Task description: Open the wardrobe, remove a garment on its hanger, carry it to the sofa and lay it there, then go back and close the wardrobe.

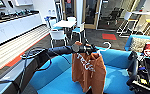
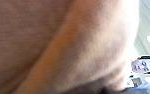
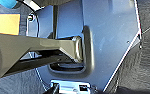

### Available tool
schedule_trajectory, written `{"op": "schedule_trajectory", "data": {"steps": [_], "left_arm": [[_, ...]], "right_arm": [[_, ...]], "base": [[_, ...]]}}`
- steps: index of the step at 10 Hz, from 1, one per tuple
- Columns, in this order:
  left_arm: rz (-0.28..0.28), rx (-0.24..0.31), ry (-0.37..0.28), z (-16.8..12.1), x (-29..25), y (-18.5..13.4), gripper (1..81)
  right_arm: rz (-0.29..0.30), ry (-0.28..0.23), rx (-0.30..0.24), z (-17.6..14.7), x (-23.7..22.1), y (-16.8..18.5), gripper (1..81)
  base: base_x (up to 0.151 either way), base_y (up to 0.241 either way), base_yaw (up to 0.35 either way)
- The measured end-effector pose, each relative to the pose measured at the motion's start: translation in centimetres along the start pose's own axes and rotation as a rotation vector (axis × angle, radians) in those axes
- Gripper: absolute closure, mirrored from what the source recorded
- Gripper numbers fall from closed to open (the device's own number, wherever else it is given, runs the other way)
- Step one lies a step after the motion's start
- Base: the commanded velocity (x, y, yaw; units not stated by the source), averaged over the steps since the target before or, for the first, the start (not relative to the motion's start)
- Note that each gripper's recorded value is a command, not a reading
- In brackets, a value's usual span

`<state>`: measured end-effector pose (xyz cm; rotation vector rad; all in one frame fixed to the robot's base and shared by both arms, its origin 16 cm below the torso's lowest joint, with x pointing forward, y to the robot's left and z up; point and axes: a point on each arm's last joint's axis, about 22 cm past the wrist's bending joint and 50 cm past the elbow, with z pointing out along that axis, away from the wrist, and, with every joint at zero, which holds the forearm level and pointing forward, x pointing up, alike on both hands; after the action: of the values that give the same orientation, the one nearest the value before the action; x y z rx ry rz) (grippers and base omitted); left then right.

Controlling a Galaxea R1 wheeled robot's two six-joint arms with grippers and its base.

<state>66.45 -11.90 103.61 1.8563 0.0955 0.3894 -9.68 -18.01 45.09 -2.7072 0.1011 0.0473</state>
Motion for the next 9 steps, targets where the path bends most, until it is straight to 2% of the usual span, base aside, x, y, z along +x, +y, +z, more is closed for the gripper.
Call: {"op": "schedule_trajectory", "data": {"steps": [4, 7, 9], "left_arm": [[-0.034, 0.099, 0.053, 1.8, 1.4, -6.0, 81.1], [-0.025, 0.161, 0.100, 1.9, 3.1, -8.9, 81.1], [-0.033, 0.215, 0.130, 0.8, 4.6, -11.5, 81.1]], "right_arm": [[0.005, -0.012, 0.003, -0.1, -1.0, -0.3, 1.0], [0.007, -0.011, 0.009, 0.1, -1.0, -0.8, 1.0], [0.007, -0.011, 0.009, 0.1, -1.0, -0.9, 1.0]], "base": [[0.000, 0.000, 0.000], [0.000, 0.000, 0.000], [0.000, 0.000, 0.000]]}}
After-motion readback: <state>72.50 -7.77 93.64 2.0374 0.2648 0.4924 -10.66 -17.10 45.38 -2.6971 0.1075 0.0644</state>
